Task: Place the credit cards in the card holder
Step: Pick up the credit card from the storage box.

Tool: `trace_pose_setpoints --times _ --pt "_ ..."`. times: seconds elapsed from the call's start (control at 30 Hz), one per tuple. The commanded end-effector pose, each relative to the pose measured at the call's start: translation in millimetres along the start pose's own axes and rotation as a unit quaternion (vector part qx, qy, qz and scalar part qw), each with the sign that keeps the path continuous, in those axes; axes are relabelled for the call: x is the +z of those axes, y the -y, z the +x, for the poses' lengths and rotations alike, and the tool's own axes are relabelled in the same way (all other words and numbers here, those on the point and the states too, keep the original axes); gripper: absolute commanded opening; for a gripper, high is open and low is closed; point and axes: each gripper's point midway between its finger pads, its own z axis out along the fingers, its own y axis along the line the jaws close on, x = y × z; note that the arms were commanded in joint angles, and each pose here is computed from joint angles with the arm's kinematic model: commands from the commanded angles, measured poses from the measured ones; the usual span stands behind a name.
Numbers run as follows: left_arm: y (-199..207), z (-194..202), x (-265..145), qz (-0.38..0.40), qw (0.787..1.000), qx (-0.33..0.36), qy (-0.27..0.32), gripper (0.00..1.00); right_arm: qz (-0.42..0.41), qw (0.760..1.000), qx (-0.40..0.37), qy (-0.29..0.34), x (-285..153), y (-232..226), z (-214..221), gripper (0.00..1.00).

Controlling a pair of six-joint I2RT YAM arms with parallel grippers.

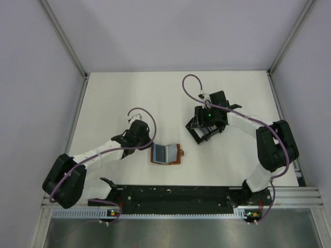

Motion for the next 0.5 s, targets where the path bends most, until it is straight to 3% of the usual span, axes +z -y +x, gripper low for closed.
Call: trace_pose_setpoints --times 0.0,0.13,0.27,0.47 --pt "14.7 -15.1 1.1 0.022 1.0 0.002 0.021 0.0 -0.01 0.999 -0.018 0.042 -13.9 -12.2 -29.9 0.44" --pt "15.4 -15.0 1.0 0.023 1.0 0.001 0.021 0.0 -0.006 0.999 -0.016 0.04 -12.1 -10.2 -29.2 0.33" --pt "15.0 -14.8 1.9 0.022 1.0 0.002 0.02 0.0 -0.005 0.999 -0.017 0.041 -12.9 -10.7 -31.1 0.3" --pt "14.4 -15.0 2.3 0.021 1.0 0.001 0.02 0.0 -0.006 0.999 -0.012 0.045 -15.0 -9.2 -34.1 0.14"
